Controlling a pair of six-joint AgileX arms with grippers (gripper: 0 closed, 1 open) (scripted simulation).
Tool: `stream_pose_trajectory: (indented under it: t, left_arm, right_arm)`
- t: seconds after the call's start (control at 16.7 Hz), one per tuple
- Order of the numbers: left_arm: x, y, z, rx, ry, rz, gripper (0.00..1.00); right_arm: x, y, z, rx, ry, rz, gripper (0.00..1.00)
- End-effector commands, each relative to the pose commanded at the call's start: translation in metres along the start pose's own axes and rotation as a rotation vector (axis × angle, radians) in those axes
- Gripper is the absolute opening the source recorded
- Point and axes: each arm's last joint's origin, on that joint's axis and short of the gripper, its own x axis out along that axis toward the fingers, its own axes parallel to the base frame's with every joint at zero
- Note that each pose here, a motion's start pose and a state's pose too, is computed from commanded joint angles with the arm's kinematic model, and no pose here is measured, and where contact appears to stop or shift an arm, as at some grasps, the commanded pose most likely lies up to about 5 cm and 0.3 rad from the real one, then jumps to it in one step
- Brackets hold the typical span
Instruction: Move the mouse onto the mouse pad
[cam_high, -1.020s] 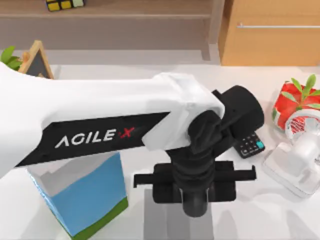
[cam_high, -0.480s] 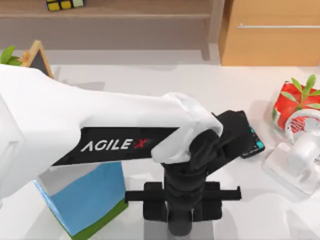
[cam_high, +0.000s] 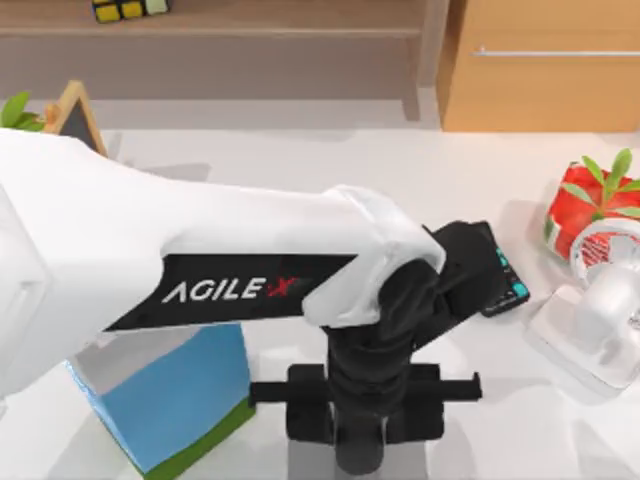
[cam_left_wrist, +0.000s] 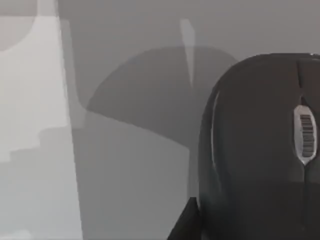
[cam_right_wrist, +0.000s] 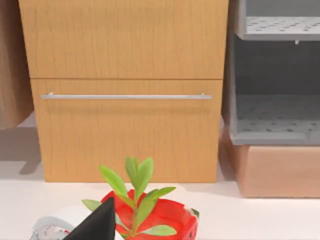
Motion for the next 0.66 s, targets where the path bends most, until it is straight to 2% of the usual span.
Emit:
stream_pose_trajectory:
  t: [0.3,0.66]
  left_arm:
    - [0.0,0.0,0.0,0.0,0.0,0.0,0.98]
    - [0.0,0.0,0.0,0.0,0.0,0.0,1.0]
  right_arm:
    - [0.0,0.0,0.0,0.0,0.0,0.0,1.0]
    - [0.0,0.0,0.0,0.0,0.0,0.0,1.0]
